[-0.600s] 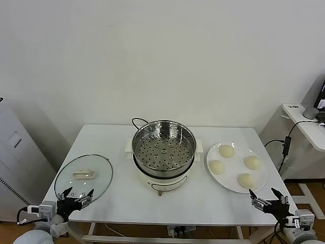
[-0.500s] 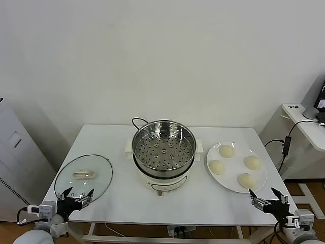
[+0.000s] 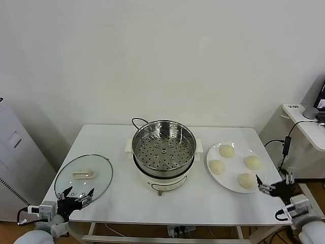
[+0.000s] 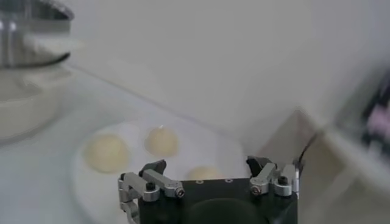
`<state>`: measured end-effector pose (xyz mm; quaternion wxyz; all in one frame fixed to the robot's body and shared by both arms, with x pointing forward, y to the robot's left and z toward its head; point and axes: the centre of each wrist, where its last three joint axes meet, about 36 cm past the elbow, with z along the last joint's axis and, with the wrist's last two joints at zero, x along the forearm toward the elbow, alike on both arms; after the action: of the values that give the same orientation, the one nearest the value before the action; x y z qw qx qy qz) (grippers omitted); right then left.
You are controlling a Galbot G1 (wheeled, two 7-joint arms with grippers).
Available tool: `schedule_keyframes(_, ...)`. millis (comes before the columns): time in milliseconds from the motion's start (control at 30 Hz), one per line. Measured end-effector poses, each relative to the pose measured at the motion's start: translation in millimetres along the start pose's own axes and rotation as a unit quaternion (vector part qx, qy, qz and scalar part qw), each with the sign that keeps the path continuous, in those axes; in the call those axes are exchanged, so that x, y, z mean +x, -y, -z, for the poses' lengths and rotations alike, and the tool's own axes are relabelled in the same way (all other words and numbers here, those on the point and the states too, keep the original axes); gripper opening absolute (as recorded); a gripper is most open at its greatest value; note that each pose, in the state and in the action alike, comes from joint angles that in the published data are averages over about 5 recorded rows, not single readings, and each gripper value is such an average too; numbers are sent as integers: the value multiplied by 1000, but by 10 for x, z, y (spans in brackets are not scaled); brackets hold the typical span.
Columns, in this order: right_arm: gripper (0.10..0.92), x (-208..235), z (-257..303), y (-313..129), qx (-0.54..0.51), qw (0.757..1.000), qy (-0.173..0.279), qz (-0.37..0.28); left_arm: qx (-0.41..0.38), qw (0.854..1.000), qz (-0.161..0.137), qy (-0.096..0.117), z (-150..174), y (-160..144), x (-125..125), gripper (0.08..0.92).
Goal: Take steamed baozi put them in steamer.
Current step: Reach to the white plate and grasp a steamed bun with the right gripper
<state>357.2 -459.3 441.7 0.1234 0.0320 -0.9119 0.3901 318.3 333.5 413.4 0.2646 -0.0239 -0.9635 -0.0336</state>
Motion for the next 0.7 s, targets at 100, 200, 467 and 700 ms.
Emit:
schedule_keyframes(100,823,-178,21,196,63,998,12,13,0,1000,-1,1,6,10,-8,823)
schedule_keyframes(200,823,-374,61,402,113,993,21,36,-1,1000,-1,2,12,19,-17,823)
schedule_keyframes(467,823,-949,263,891,207,970,27,123,-4,1000,-2,3,46,22,-38,823)
schedule_keyframes(700,823,-1488,483,1154,248,943,15,222,-6,1000,-3,3,70,30,-48,823)
